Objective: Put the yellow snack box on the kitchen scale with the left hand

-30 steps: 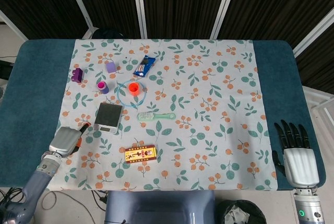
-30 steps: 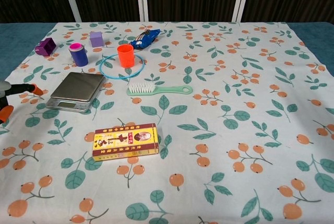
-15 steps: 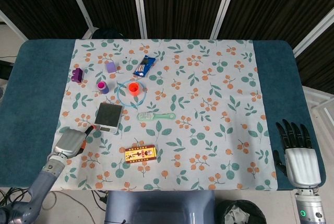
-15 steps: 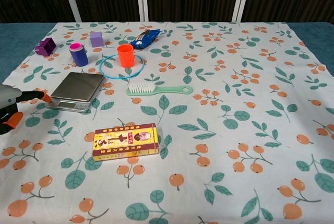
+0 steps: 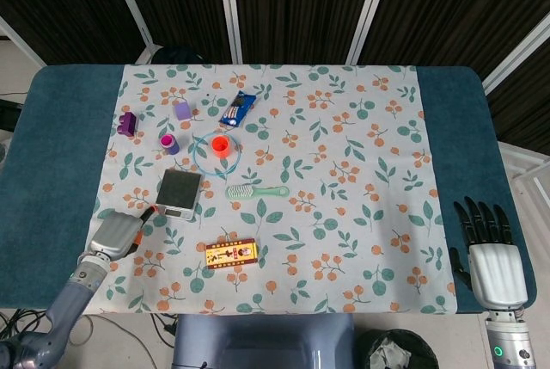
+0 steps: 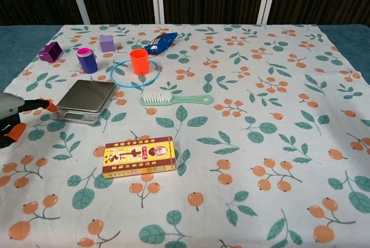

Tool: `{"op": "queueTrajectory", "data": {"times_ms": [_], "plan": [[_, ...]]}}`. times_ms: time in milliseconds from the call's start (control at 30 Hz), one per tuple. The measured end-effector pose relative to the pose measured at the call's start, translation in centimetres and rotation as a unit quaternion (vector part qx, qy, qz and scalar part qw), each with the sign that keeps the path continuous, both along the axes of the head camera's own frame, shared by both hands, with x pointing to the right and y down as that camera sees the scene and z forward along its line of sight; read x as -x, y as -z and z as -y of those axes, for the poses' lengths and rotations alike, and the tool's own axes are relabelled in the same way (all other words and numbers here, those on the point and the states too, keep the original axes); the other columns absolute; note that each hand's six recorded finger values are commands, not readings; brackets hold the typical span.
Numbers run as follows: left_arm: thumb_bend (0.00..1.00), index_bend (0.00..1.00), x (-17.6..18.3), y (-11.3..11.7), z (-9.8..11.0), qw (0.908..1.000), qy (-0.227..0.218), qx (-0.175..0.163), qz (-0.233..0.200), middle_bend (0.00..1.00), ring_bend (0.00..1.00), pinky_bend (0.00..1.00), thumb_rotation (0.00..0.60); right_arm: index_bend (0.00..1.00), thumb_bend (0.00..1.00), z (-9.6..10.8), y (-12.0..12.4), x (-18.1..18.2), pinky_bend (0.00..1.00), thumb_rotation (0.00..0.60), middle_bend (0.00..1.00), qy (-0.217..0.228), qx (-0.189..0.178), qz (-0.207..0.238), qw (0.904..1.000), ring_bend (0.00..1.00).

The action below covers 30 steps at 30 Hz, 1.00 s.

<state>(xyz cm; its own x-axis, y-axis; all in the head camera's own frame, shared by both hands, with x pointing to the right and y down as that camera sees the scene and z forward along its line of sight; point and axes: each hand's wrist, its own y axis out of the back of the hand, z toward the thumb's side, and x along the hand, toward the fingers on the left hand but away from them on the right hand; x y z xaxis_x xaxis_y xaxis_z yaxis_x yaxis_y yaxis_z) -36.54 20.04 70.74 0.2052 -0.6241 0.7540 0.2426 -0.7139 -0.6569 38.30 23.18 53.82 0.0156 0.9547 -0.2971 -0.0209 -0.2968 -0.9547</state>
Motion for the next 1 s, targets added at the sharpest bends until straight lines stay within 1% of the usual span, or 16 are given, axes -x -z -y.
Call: {"op": "queueTrajectory", "data": {"times_ms": [733,1000], "plan": [[0.70,0.18,-0.08,-0.17,0.07,1.0000,-0.004,0.002,0.004,0.87,0.77,0.72,0.600,0.03,0.51,-0.02,-0.11,0.07,0.01,0.600,0.07,0.001,0.002,0.000,1.0000,0.06],[0.70,0.28,-0.16,-0.05,0.17,1.0000,-0.006,0.001,0.005,0.87,0.77,0.72,0.600,0.03,0.51,-0.01,-0.11,0.06,0.01,0.600,0.07,0.000,0.002,0.001,1.0000,0.06]]}}
